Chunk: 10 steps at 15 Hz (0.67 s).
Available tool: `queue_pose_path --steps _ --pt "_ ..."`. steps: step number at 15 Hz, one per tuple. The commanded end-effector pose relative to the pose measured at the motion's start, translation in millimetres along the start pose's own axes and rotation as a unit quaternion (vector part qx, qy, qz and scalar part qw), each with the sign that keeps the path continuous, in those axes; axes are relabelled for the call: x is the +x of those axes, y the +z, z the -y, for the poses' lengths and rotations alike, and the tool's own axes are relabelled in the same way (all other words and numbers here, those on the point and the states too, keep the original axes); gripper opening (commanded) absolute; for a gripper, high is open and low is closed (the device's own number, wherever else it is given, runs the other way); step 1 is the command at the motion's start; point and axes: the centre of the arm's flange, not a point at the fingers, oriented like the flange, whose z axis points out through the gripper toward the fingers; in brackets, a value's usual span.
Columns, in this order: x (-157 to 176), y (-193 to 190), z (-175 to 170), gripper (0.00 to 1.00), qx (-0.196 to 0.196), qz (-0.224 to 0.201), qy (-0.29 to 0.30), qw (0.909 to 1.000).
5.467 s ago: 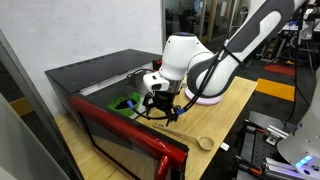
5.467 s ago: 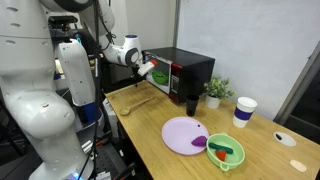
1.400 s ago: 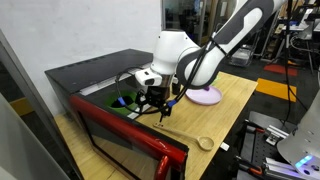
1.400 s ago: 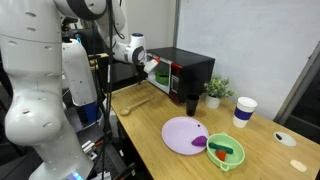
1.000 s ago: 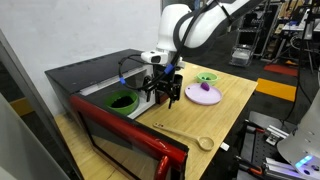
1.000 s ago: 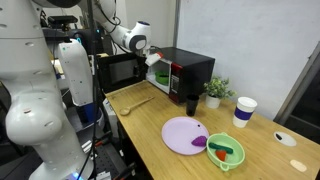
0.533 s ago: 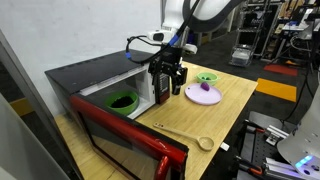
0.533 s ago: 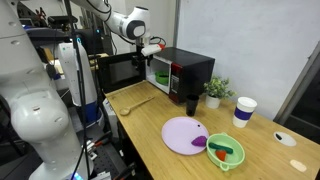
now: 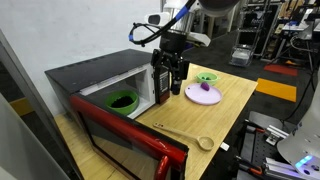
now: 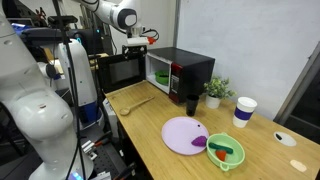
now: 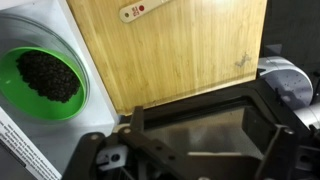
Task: Open the microwave door, place the dark green bowl in it, then close the microwave door
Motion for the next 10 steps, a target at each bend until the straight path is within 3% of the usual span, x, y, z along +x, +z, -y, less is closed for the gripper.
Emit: queue_pose_path --steps 1,10 --pt "3.7 -4.3 2.3 1.0 0.004 -0.006 0.021 0.9997" --pt "9.8 -12.1 3.3 1.0 0.006 -0.015 0.055 0.9983"
